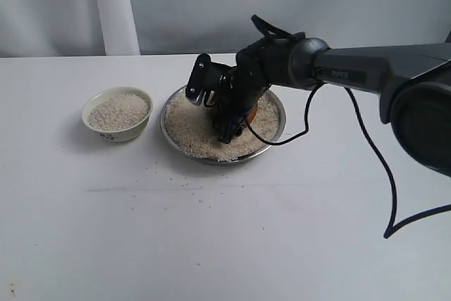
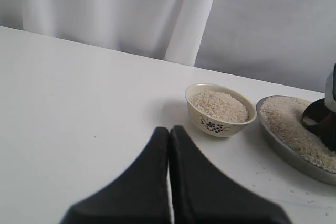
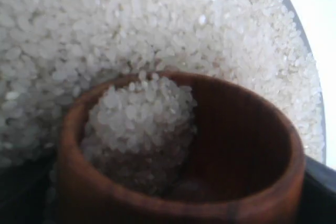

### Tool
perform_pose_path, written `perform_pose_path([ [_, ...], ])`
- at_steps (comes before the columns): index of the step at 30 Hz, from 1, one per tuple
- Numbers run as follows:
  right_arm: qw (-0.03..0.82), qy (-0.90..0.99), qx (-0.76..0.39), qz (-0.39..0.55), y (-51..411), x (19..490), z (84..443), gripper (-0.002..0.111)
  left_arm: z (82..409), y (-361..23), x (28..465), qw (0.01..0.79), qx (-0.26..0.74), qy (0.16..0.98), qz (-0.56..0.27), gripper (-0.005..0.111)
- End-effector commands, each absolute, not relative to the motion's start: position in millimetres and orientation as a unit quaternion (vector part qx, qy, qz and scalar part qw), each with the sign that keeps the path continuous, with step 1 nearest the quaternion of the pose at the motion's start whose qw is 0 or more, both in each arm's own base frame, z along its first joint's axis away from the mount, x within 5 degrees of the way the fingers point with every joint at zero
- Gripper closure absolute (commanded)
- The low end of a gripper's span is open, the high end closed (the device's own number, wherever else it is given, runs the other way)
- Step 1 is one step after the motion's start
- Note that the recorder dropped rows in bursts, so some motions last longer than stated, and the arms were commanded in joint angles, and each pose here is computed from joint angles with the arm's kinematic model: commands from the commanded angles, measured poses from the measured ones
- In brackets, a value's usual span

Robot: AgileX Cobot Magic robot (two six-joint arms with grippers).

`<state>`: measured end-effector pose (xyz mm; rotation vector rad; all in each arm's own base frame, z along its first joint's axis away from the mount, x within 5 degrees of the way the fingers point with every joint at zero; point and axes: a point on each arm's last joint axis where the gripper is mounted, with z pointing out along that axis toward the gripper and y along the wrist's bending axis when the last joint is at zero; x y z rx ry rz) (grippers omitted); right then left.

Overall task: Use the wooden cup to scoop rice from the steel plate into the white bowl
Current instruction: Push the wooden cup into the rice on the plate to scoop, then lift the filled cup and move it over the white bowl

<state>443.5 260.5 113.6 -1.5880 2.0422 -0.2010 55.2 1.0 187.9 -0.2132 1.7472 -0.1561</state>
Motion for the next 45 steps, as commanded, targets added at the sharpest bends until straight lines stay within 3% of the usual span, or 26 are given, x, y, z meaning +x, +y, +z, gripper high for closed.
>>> perform_pose_path([
  [1,0.255,0.78,-0.571,-0.02,244.4,439.3,100.6,0.108,189.1,0.6,55.0,0.637,-0.093,0.762,-0.073,0.107],
  [11,0.327,0.791,-0.515,0.05,232.7,440.3,115.1,0.108,189.1,0.6,55.0,0.637,-0.093,0.762,-0.073,0.107],
  [23,0.432,0.754,-0.49,0.074,250.6,431.4,197.0,0.108,189.1,0.6,55.0,0.637,-0.093,0.762,-0.073,0.107],
  [26,0.448,0.74,-0.495,0.078,262.7,425.7,210.9,0.108,189.1,0.6,55.0,0.637,-0.093,0.762,-0.073,0.107],
  [31,0.488,0.699,-0.512,0.105,324.4,416.9,244.2,0.108,189.1,0.6,55.0,0.637,-0.093,0.762,-0.073,0.107],
  [36,0.461,0.704,-0.54,-0.003,366.3,431.6,236.5,0.108,189.1,0.6,55.0,0.637,-0.093,0.762,-0.073,0.107],
  [40,0.468,0.688,-0.553,-0.033,388.6,436.2,225.1,0.108,189.1,0.6,55.0,0.637,-0.093,0.762,-0.073,0.107],
  [45,0.468,0.663,-0.577,-0.09,393.3,440.7,206.9,0.108,189.1,0.6,55.0,0.637,-0.093,0.762,-0.073,0.107],
])
